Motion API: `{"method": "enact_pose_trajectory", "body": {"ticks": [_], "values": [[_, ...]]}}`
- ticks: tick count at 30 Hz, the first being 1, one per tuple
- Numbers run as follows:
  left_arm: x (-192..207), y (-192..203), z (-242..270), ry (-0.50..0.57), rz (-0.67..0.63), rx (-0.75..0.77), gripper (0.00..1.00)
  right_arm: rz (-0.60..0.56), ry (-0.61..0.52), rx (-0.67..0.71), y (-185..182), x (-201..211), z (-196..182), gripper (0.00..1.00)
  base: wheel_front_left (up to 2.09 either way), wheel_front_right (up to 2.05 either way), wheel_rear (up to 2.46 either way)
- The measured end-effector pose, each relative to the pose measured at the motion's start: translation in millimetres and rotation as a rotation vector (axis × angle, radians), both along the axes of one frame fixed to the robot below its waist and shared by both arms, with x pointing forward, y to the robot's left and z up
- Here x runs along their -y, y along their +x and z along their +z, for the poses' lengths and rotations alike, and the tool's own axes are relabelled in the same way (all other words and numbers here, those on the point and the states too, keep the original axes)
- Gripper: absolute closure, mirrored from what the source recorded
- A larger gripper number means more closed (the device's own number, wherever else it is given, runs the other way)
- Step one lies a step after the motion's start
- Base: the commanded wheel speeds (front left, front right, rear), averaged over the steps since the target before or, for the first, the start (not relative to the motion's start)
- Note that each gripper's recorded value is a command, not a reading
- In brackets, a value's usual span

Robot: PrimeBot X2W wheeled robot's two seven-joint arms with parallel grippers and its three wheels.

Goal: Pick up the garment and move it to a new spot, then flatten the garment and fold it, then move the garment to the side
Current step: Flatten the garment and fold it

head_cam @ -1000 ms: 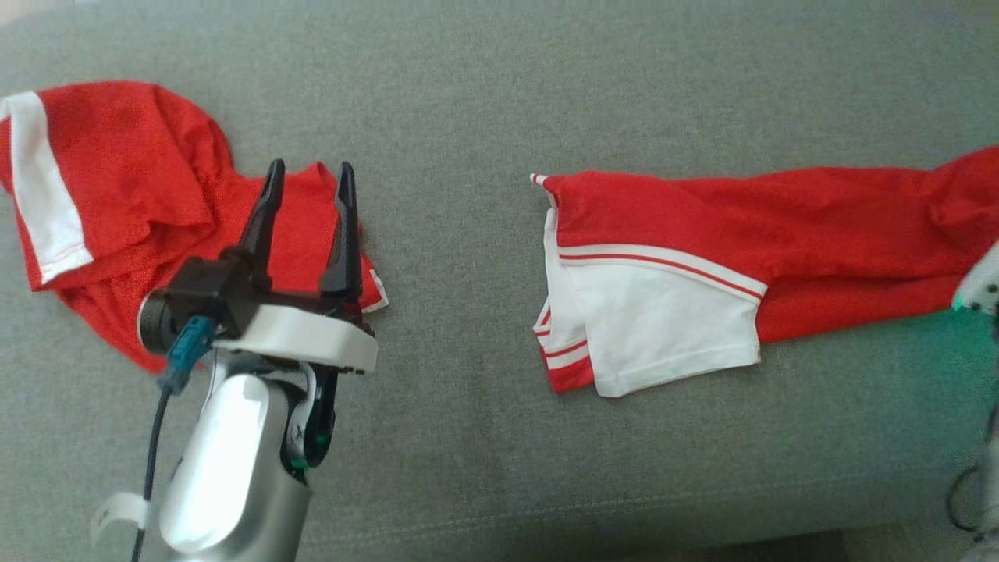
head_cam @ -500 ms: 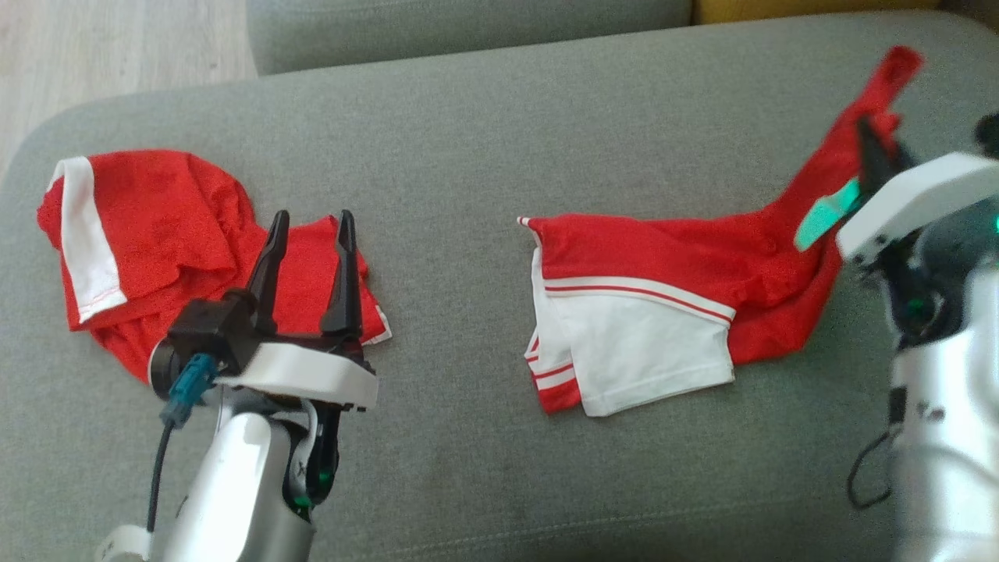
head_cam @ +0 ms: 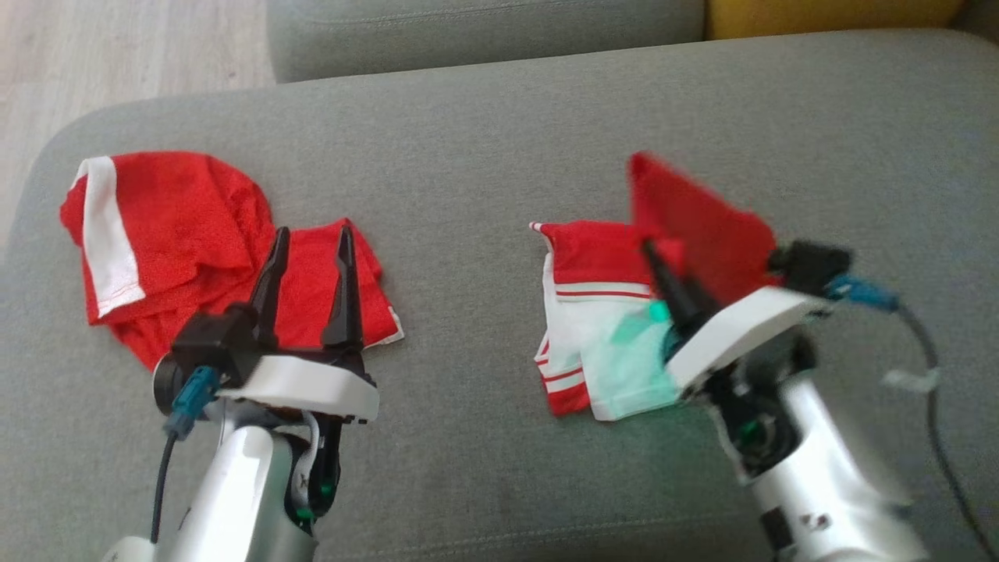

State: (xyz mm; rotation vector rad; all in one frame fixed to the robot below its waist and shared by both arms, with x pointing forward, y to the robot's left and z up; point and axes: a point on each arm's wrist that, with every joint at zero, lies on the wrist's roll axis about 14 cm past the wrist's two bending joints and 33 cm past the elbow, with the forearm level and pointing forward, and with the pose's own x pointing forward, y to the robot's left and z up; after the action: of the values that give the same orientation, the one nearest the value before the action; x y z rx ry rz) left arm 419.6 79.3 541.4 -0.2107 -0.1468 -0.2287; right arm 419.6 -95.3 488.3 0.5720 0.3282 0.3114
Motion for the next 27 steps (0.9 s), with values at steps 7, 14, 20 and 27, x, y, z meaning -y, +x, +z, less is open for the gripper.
{"method": "enact_pose_trajectory", "body": {"ticks": [7, 14, 20, 27], "values": [[-10, -3, -5, 0.005, 0.027, -0.013, 0.0, 0.093, 0.028, -0.11, -22, -48, -52, 1.0, 0.0, 0.0, 0.0], [-21, -5, -11, 0.004, 0.057, -0.035, 0.0, 0.128, 0.039, -0.154, -16, -68, -66, 0.0, 0.0, 0.0, 0.0], [-21, -5, -11, 0.005, 0.058, -0.034, 0.0, 0.2, 0.095, -0.105, -13, -98, -44, 0.0, 0.0, 0.0, 0.0], [-11, -5, 1, -0.003, 0.035, -0.003, 0.0, 0.133, 0.045, 0.103, 30, -79, 17, 0.0, 0.0, 0.0, 0.0]]}}
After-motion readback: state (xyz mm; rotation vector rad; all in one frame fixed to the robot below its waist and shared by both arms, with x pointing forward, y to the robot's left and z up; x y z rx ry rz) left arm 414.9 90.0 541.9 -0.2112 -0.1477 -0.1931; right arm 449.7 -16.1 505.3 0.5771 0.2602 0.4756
